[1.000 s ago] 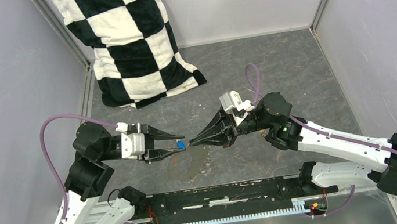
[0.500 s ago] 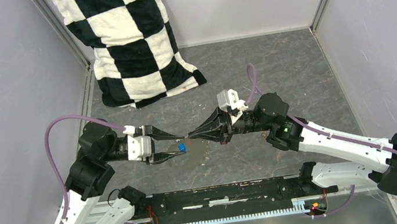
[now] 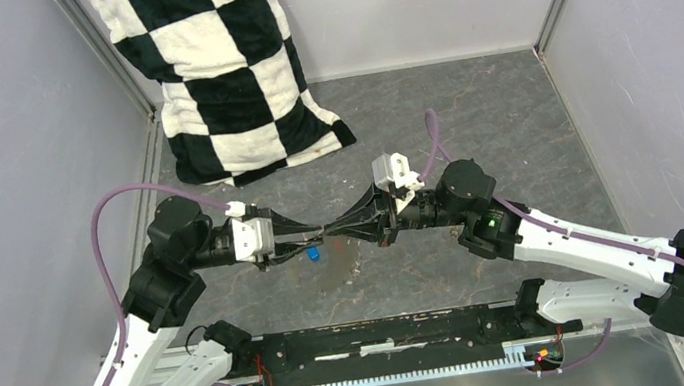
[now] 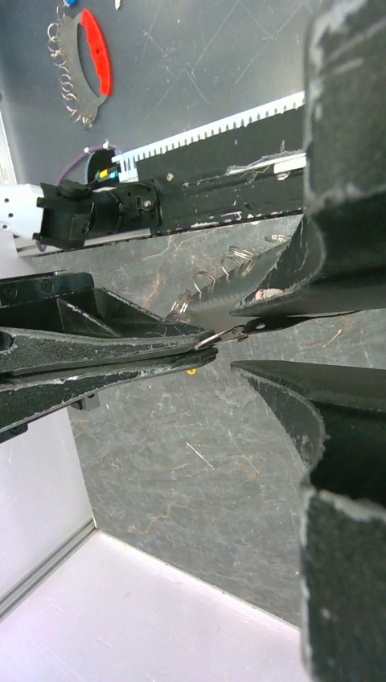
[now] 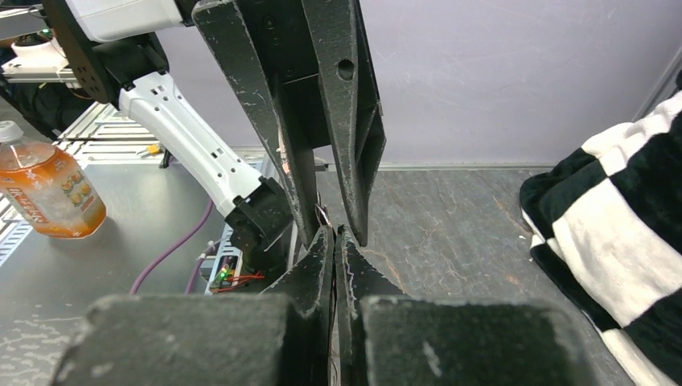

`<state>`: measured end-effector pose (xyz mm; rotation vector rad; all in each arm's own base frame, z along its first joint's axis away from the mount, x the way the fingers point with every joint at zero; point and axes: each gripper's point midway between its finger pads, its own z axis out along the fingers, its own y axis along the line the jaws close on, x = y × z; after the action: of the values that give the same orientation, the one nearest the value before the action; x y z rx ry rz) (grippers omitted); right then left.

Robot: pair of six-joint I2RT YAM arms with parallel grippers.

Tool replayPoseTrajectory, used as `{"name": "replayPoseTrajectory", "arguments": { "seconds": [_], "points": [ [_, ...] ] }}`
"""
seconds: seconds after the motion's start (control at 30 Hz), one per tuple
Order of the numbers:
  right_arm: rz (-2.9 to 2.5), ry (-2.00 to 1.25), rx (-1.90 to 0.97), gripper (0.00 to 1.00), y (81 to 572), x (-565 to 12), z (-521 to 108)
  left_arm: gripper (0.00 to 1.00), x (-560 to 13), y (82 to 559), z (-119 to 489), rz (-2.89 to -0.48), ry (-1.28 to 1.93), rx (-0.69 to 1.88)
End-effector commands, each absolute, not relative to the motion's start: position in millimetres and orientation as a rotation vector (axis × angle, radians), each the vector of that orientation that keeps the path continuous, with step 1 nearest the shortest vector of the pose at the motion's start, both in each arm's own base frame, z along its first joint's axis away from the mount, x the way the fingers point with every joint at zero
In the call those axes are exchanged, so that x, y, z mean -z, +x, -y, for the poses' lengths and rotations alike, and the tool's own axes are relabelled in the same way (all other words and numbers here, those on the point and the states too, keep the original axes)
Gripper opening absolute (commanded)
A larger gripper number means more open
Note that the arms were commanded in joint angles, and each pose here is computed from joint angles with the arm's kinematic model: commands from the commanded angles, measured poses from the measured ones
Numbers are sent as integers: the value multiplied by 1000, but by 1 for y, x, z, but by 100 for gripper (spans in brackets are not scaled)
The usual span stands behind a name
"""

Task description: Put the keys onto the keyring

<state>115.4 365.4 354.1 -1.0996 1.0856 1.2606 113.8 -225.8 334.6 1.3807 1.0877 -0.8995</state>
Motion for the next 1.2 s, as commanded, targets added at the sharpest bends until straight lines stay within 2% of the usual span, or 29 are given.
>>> {"name": "replayPoseTrajectory", "arguments": {
  "seconds": [0.0,0.1,0.2,0.3,0.37,0.47,0.67,0.87,1.17],
  "points": [
    [-990,-1056,-1248,0,117,-386,-363,32,-346,123,229,-1094,1313,900],
    [-993,-1058,-1249,0,117,-383,-364,25,-347,121,231,-1093,1313,926],
    [-997,-1066,-1243,0,116,-381,-363,11,-348,121,230,-1098,1306,925],
    [-996,-1076,-1229,3,115,-381,-360,2,-349,120,230,-1091,1307,921],
    [-987,-1086,-1231,11,112,-383,-358,2,-348,118,230,-1082,1315,927],
    [-966,-1096,-1246,40,105,-389,-352,2,-346,111,229,-1043,1342,930],
    [-899,-1135,-1201,60,93,-409,-335,2,-351,91,225,-804,1455,854],
    [-867,-1156,-1154,62,91,-415,-327,2,-369,66,223,-541,1555,827],
    [-789,-1159,-1196,56,82,-424,-327,2,-387,47,220,-216,1609,705]
  ]
}}
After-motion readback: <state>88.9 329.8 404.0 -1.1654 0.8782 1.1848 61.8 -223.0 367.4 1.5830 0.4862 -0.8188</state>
